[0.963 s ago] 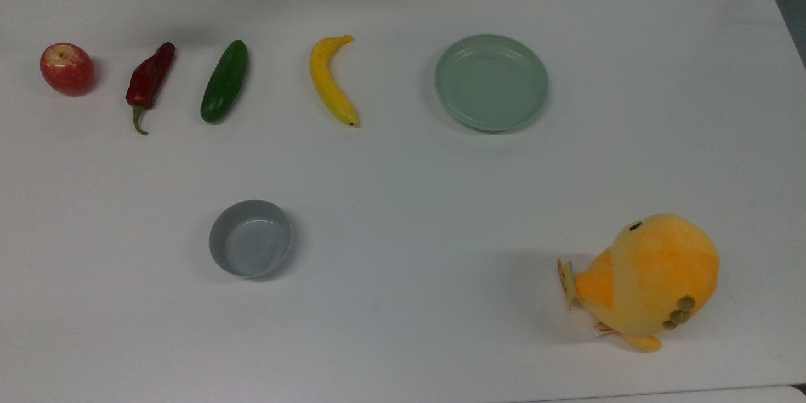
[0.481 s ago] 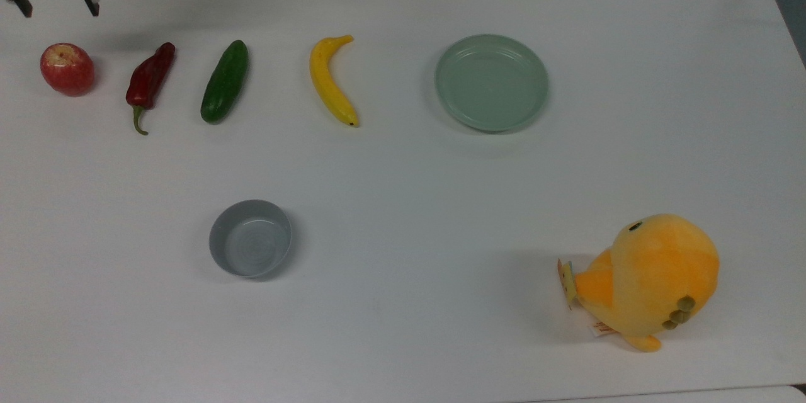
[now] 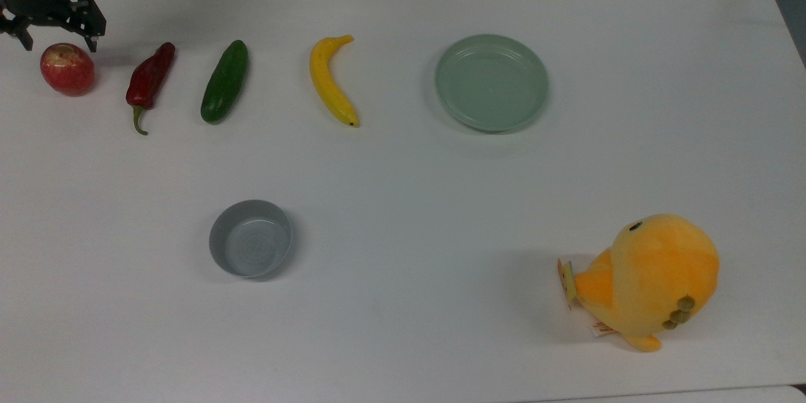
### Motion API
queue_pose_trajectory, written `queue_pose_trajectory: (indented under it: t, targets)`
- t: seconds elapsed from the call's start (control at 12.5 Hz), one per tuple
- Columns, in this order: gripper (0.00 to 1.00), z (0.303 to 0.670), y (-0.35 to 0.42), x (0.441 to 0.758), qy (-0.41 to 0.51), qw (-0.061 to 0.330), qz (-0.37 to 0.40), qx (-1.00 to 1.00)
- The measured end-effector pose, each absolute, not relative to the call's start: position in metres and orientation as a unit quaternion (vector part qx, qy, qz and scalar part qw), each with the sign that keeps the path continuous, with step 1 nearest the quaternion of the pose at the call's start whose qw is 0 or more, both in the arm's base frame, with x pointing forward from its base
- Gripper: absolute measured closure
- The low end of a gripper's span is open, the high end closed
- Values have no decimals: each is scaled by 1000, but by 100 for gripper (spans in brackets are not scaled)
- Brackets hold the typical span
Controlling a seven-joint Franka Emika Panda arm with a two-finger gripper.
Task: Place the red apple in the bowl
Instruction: 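Move the open gripper over the red apple and lower it, then close the gripper around the red apple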
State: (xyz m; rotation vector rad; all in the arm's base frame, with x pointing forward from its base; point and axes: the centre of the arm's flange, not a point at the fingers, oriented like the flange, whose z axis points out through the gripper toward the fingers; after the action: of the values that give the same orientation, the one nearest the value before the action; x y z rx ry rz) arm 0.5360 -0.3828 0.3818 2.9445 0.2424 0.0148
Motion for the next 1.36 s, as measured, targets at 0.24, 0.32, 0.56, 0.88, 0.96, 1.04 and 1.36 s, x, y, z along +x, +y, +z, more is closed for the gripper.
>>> queue_pose_trajectory:
  t: [0.24,0.32,0.56,0.88,0.96,1.04,1.36]
  targets:
    - [0,369,-388,537,81,106,12,991]
    - [0,363,-389,537,82,112,16,990]
    - [0,346,-389,536,84,119,18,989]
    - [19,333,-388,535,87,123,18,989]
    - [19,333,-388,535,87,123,18,988]
    - [19,333,-388,535,87,123,18,988]
    - [19,337,-388,536,88,124,21,988]
